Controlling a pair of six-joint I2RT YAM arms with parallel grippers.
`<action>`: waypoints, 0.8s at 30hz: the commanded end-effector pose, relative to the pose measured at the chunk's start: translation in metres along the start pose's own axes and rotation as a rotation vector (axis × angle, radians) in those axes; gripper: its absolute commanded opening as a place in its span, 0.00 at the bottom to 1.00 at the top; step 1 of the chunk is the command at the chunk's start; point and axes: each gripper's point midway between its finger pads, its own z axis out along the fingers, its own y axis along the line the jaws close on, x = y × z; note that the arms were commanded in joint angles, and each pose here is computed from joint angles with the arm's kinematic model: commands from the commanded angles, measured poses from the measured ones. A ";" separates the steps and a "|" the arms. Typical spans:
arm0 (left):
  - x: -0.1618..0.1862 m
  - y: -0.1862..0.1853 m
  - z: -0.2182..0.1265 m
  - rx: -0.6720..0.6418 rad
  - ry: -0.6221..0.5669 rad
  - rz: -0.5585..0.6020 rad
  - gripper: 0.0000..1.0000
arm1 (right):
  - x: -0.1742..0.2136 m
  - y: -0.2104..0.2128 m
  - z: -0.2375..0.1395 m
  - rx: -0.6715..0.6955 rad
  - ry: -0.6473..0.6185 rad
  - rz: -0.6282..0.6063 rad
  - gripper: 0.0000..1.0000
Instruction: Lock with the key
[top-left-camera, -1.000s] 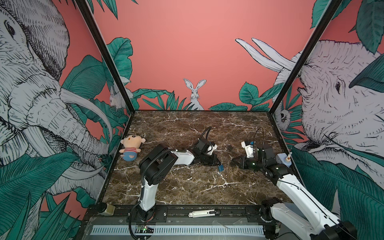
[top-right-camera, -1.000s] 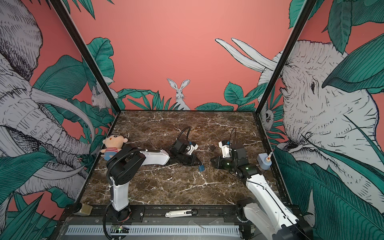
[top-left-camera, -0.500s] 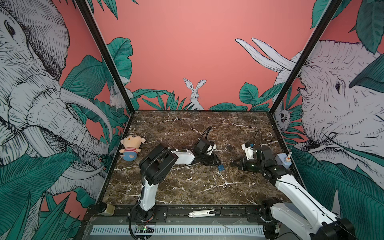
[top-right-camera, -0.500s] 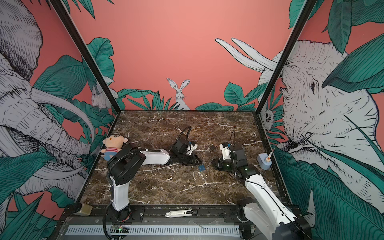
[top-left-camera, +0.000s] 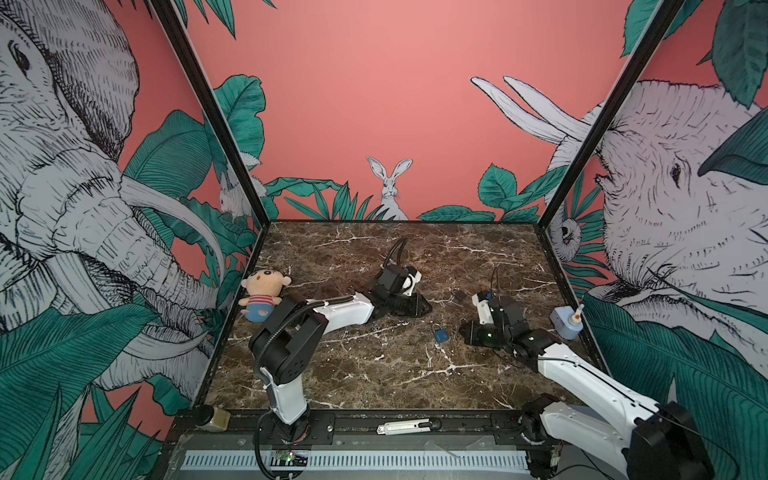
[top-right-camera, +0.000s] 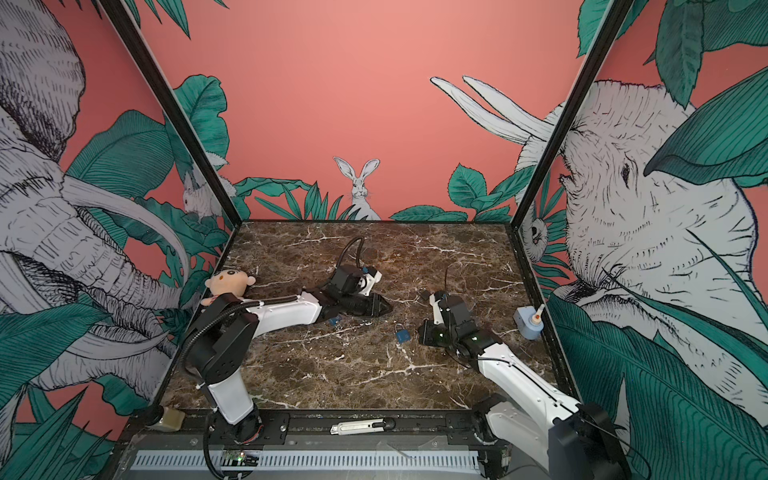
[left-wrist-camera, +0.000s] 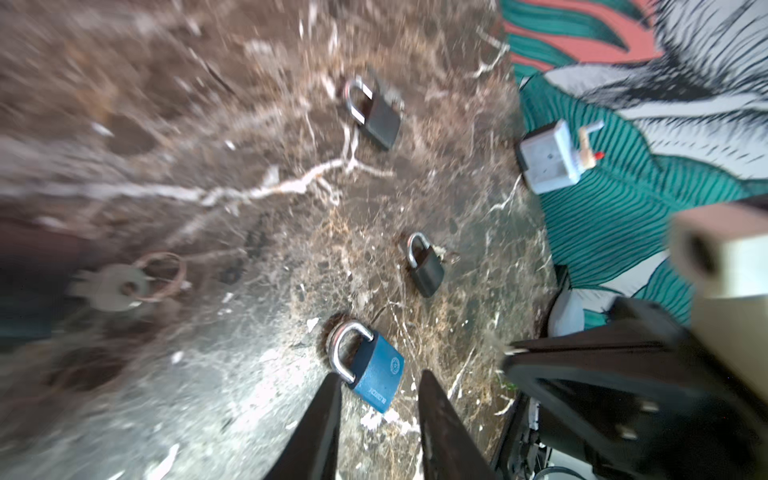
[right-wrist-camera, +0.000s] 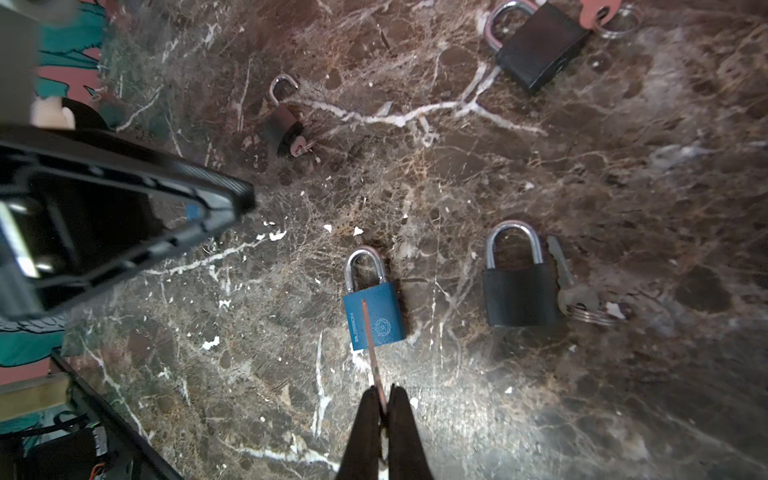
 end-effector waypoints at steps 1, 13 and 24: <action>-0.006 -0.006 -0.023 0.001 -0.029 0.021 0.34 | -0.012 -0.004 0.011 0.043 -0.065 0.003 0.00; -0.020 -0.003 -0.053 -0.018 -0.092 0.061 0.35 | -0.009 -0.008 0.046 0.077 -0.038 0.003 0.00; -0.018 -0.005 -0.053 -0.001 -0.087 0.066 0.35 | -0.001 -0.007 0.059 0.073 -0.002 -0.005 0.00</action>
